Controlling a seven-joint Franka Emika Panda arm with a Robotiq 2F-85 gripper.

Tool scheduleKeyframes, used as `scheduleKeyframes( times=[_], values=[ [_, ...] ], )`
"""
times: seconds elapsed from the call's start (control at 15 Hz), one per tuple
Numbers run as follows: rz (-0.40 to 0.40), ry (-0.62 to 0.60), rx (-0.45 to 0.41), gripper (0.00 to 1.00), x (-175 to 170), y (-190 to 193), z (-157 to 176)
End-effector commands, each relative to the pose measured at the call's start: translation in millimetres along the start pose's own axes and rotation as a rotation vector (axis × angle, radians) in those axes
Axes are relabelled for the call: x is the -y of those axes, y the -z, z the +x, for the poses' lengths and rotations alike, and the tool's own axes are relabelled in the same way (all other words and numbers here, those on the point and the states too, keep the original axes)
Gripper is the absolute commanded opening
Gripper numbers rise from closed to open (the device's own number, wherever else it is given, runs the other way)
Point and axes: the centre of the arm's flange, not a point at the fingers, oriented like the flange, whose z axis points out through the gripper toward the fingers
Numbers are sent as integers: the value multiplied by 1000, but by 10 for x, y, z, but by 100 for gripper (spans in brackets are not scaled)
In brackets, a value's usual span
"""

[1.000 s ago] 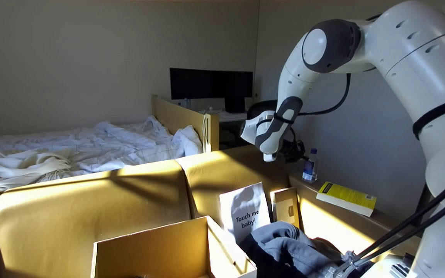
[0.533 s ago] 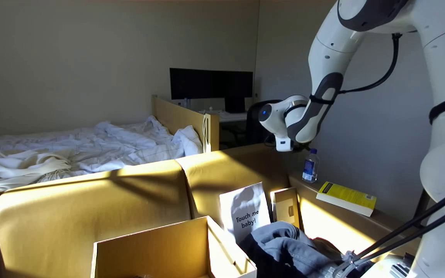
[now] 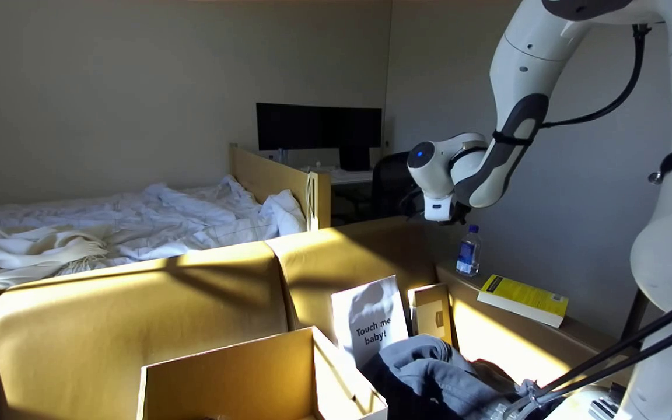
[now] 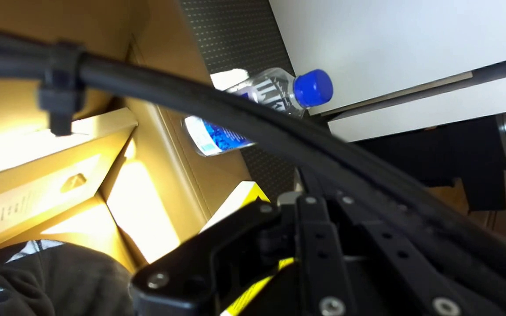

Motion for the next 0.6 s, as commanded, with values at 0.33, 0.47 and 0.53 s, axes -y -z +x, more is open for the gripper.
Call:
scheduleKeyframes(
  times=[0.33, 0.47, 0.53],
  values=[
    [-195, 260, -178, 0, -334, -503, 1130],
    [-266, 318, -240, 0, -309, -499, 1300],
    [-301, 358, -254, 0, -263, -450, 1328]
  ],
)
